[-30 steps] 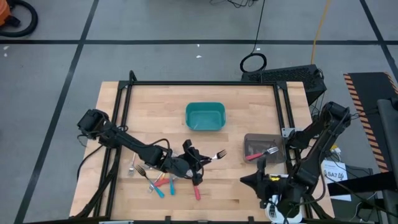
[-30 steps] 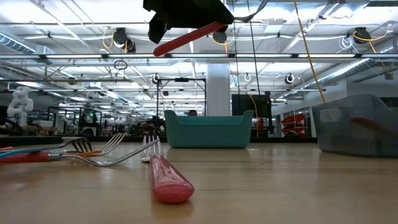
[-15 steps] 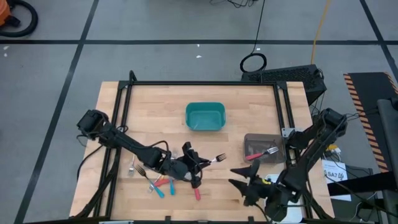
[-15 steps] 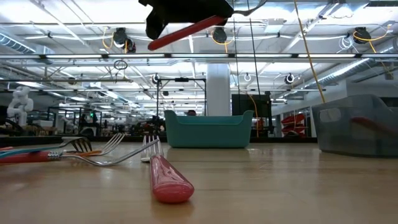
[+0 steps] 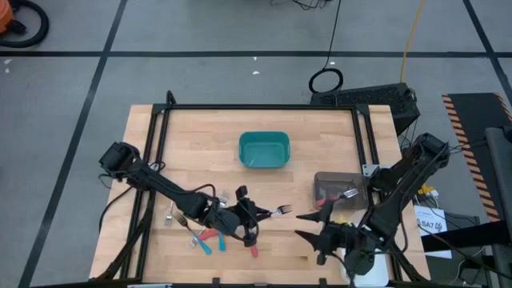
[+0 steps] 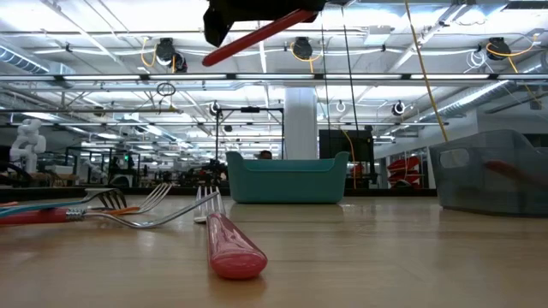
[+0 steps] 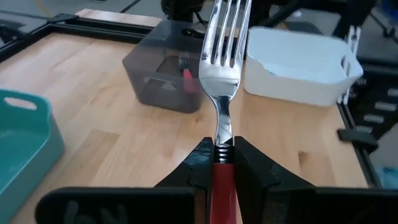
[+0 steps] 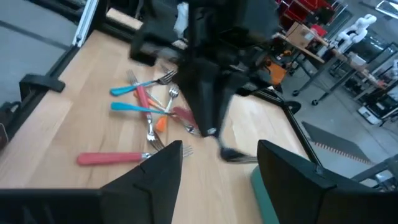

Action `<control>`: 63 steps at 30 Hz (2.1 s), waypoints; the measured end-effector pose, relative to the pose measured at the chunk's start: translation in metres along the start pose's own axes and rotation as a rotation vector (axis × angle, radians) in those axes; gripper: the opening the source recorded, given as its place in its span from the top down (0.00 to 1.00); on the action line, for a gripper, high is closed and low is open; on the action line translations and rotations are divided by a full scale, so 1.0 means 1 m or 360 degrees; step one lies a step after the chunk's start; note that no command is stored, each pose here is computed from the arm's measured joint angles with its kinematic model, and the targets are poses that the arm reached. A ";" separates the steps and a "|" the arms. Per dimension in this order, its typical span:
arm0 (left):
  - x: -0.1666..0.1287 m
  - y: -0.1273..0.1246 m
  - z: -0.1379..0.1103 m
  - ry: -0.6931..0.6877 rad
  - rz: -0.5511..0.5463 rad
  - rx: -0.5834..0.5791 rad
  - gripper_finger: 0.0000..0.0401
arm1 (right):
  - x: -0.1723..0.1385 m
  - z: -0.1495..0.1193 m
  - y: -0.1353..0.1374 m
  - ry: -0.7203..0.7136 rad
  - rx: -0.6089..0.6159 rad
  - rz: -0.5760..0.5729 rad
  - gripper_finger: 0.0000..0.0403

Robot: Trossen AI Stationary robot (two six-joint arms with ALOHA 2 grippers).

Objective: Sort silverware by color (type)
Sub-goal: Put the pink fork into the black bin

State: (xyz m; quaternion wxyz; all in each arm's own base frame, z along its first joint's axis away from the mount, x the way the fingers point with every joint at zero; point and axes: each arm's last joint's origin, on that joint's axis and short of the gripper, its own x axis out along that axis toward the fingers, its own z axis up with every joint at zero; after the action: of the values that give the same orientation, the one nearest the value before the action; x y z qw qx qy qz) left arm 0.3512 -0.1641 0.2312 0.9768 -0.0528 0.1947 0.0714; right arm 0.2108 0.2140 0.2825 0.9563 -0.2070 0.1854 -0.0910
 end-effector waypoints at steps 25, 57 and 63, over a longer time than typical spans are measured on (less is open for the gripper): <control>0.016 -0.004 0.001 -0.0067 -0.0382 0.0145 0.90 | 0.022 -0.022 -0.019 -0.0037 0.0140 0.0461 0.46; 0.014 -0.007 0.003 -0.0134 -0.0338 0.0165 0.82 | 0.030 -0.020 -0.027 -0.0040 0.0194 0.0453 0.75; 0.013 -0.007 0.005 -0.0171 -0.0274 0.0163 0.63 | 0.020 -0.021 -0.036 0.0015 0.0219 0.0459 0.75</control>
State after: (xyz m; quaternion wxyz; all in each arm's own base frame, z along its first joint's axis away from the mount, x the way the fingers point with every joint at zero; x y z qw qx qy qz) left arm 0.3658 -0.1693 0.2311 0.9898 -0.0155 0.1402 -0.0201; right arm 0.2176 0.1687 0.2734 0.9705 -0.1118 0.2110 0.0336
